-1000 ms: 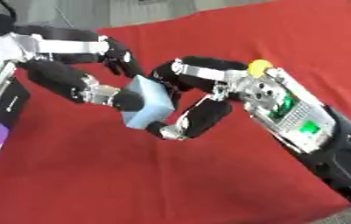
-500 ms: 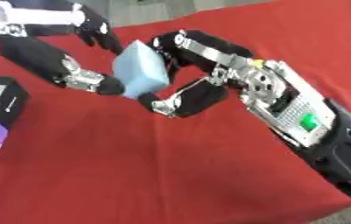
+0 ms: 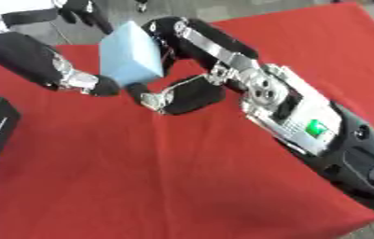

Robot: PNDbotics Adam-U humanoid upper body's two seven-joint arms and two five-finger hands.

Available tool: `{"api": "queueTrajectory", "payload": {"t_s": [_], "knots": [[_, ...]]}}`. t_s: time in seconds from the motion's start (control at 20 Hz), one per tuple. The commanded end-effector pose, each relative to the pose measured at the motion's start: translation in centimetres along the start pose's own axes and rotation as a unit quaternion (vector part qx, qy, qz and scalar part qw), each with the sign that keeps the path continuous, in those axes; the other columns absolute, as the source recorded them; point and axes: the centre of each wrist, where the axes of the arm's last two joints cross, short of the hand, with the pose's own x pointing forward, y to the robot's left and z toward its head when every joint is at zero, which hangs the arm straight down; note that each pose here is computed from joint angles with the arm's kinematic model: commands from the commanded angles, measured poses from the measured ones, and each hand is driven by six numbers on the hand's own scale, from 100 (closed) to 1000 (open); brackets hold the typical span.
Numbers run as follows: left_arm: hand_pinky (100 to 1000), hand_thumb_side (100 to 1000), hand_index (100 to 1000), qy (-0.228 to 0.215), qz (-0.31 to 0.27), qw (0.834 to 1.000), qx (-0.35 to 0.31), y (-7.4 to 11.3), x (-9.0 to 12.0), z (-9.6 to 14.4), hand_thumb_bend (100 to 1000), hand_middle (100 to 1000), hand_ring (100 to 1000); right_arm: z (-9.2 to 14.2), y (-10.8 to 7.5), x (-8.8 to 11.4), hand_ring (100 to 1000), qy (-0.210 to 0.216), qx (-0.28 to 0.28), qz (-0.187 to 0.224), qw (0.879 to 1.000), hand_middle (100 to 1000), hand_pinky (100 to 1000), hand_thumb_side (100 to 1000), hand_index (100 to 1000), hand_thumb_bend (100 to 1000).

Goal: Pick up the objects with one hand, pass them to the other hand, and then place them into the box on the other side of the table.

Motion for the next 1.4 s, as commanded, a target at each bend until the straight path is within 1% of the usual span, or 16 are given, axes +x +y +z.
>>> {"api": "queueTrajectory", "payload": {"t_s": [0.05,0.3,0.5,0.55,0.65,0.7,0.75,0.8,0.85,0.9,1.0,1.15,1.4], "knots": [[872,577,828,-0.002,-0.035,0.999,0.026,0.6,0.7,-0.5,789,795,867,0.0,-0.8,0.7,588,-0.025,0.001,0.012,1.000,441,556,100,599,100],[878,550,833,0.007,-0.074,0.997,0.036,-0.2,1.2,-2.1,818,801,872,-0.5,-0.7,0.1,589,-0.047,0.005,0.020,0.999,443,561,100,600,100],[881,551,834,0.010,-0.083,0.995,0.045,-0.5,1.5,-2.7,823,804,875,-0.8,-0.7,-0.5,589,-0.066,0.002,0.025,0.998,444,564,100,600,100],[881,554,835,0.010,-0.084,0.995,0.045,-0.6,1.5,-2.8,845,805,875,-0.8,-0.7,-0.6,590,-0.068,0.001,0.026,0.997,444,564,100,600,100],[877,563,836,0.013,-0.085,0.995,0.044,-0.8,1.6,-3.0,828,802,873,-0.9,-0.7,-0.7,590,-0.072,-0.003,0.026,0.997,444,566,100,600,100],[875,558,835,0.015,-0.085,0.995,0.043,-0.9,1.6,-3.1,816,800,871,-0.9,-0.7,-0.7,590,-0.075,-0.005,0.027,0.997,444,567,100,600,100],[872,543,832,0.017,-0.085,0.995,0.043,-0.9,1.6,-3.2,772,797,868,-0.9,-0.8,-0.6,590,-0.077,-0.007,0.028,0.997,445,567,100,600,100],[871,540,831,0.020,-0.083,0.995,0.045,-1.0,1.6,-3.2,755,796,867,-0.8,-0.8,-0.6,590,-0.079,-0.008,0.029,0.996,445,568,100,600,100],[866,534,825,0.021,-0.081,0.995,0.048,-1.1,1.6,-3.2,718,791,862,-0.8,-0.8,-0.5,590,-0.081,-0.010,0.031,0.996,446,569,100,600,100],[864,527,821,0.020,-0.078,0.995,0.051,-1.1,1.7,-3.1,705,789,860,-0.8,-0.8,-0.5,590,-0.082,-0.010,0.034,0.996,446,570,100,600,100],[858,508,812,0.013,-0.078,0.995,0.060,-0.9,2.2,-2.7,680,780,854,-0.8,-0.8,-0.7,590,-0.079,-0.012,0.038,0.996,446,569,100,600,100],[847,464,794,0.009,-0.079,0.994,0.077,-0.5,2.9,-2.0,608,768,843,-0.8,-0.7,-1.0,590,-0.074,-0.017,0.044,0.996,446,570,100,600,100],[834,466,776,0.020,-0.067,0.994,0.088,-0.6,3.1,-1.8,520,751,829,-0.8,-0.6,-1.3,590,-0.070,-0.021,0.050,0.996,446,570,100,600,100]]}}
